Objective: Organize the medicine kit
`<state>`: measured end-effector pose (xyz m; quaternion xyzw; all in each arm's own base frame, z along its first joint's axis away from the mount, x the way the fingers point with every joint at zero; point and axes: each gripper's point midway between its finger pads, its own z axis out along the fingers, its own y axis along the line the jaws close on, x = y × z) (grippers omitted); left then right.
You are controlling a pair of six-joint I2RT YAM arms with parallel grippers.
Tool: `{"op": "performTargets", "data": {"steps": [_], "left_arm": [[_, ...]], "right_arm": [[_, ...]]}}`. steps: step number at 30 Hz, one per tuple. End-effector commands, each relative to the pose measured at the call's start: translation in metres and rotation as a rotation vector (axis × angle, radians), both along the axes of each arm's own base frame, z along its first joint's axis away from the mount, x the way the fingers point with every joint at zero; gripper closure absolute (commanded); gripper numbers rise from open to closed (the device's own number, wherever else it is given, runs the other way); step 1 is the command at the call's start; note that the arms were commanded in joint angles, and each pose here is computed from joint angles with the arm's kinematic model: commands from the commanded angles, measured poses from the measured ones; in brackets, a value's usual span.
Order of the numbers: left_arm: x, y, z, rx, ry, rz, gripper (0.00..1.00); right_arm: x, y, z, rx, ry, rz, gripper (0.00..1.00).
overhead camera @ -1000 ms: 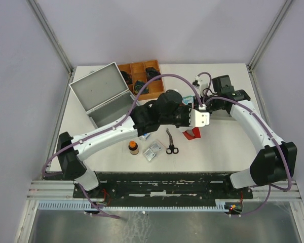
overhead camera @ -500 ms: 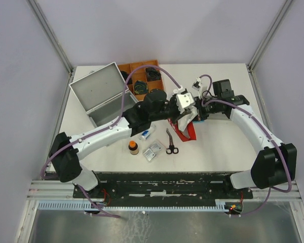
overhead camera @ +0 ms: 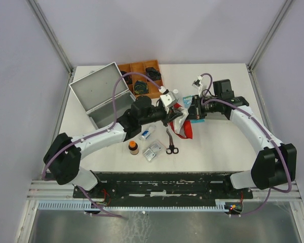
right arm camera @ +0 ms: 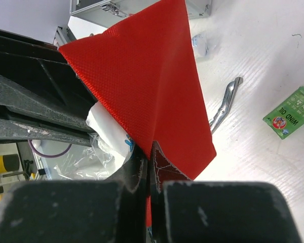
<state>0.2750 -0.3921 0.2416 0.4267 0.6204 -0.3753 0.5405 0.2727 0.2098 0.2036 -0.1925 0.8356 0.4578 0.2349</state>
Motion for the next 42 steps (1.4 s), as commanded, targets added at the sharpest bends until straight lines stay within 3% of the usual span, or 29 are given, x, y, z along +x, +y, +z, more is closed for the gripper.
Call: {"op": "performTargets", "data": {"steps": [1,6,12,19,24,31,42], "left_arm": [[0.006,0.006,0.028,-0.092,-0.082,0.04,0.97],[0.027,0.022,0.014,-0.045,-0.139,0.163,0.97],[0.023,0.023,0.004,0.006,-0.229,0.12,0.95],[0.028,0.022,-0.001,0.007,-0.068,0.179,0.91],[0.026,0.012,-0.006,0.008,-0.004,0.149,0.77],[0.015,-0.002,0.028,-0.021,0.042,0.048,0.51],[0.011,0.003,0.051,-0.02,0.015,0.041,0.17]], "right_arm": [[-0.007,0.007,0.032,0.082,-0.092,0.043,0.99],[-0.008,0.003,0.027,0.05,-0.098,0.033,0.99],[-0.001,0.002,0.023,0.04,-0.09,0.018,1.0],[0.008,-0.007,0.024,-0.024,-0.162,-0.04,0.99],[0.009,-0.008,0.022,-0.035,-0.18,-0.032,1.0],[0.014,-0.013,0.014,-0.074,-0.209,-0.056,1.0],[0.014,-0.015,0.006,-0.097,-0.207,-0.07,0.99]]}}
